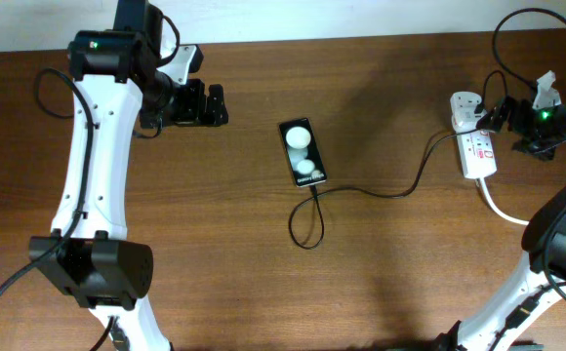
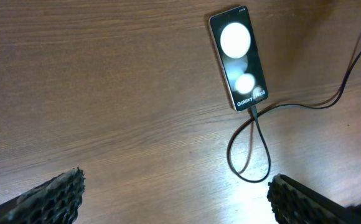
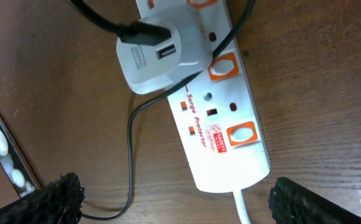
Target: Plug charger to phone and switch on socket
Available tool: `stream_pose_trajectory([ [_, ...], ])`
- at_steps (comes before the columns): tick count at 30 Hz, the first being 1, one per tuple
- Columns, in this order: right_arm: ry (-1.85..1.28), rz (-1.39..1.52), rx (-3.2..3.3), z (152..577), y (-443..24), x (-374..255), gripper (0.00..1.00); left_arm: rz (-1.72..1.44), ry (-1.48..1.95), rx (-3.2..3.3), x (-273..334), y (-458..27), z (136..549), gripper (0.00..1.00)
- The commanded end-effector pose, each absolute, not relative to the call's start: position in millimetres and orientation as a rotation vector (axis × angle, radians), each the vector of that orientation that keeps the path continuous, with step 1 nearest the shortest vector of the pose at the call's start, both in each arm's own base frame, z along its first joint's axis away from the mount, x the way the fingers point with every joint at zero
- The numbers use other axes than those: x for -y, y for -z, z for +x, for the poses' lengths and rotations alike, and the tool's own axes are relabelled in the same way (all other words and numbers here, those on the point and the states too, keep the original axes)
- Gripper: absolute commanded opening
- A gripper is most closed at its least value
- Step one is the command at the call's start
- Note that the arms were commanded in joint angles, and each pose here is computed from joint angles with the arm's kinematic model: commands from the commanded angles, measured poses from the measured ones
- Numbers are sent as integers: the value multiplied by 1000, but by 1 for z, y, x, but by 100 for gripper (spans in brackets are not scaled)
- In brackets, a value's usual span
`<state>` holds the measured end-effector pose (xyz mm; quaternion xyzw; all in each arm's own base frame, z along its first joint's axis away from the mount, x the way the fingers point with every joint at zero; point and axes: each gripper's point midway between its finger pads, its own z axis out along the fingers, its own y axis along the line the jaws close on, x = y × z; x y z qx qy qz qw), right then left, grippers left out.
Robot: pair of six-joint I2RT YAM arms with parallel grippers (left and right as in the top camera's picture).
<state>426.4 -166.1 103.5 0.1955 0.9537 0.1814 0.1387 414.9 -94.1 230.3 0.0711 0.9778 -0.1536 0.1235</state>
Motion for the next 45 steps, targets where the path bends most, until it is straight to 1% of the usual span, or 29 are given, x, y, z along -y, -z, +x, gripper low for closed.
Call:
stream_pose_trajectory([
  [1,-526,527,-2775,432,-89,169,99,229,432,-2819,92,-242,412,99],
  [3,-574,518,-2783,435,-73,166,99,229,432,-2819,92,-242,412,99],
  [4,-619,449,-2761,441,-72,159,99,229,432,-2819,92,-242,412,99],
  [10,-554,315,-2660,481,-76,150,99,229,432,-2819,92,-242,412,99],
  [13,-559,336,-2654,489,-68,147,99,229,432,-2819,92,-242,412,99],
  [16,-584,359,-2675,490,-47,147,99,229,432,-2819,92,-242,412,99],
  [22,-579,354,-2665,493,-45,148,99,229,432,-2819,92,-242,412,99],
  [25,-660,350,-2641,494,-50,139,99,229,432,-2819,92,-242,412,99],
  [30,-676,368,-2662,489,-48,136,99,229,432,-2819,92,-242,412,99],
  [33,-697,384,-2685,487,-33,135,99,229,432,-2819,92,-242,412,99],
  [35,-744,378,-2689,487,-27,126,99,229,432,-2819,92,-242,412,99],
  [41,-789,322,-2712,489,-28,99,99,229,432,-2819,92,-242,412,99],
  [45,-820,342,-2746,481,-27,93,99,229,432,-2819,92,-242,412,99],
])
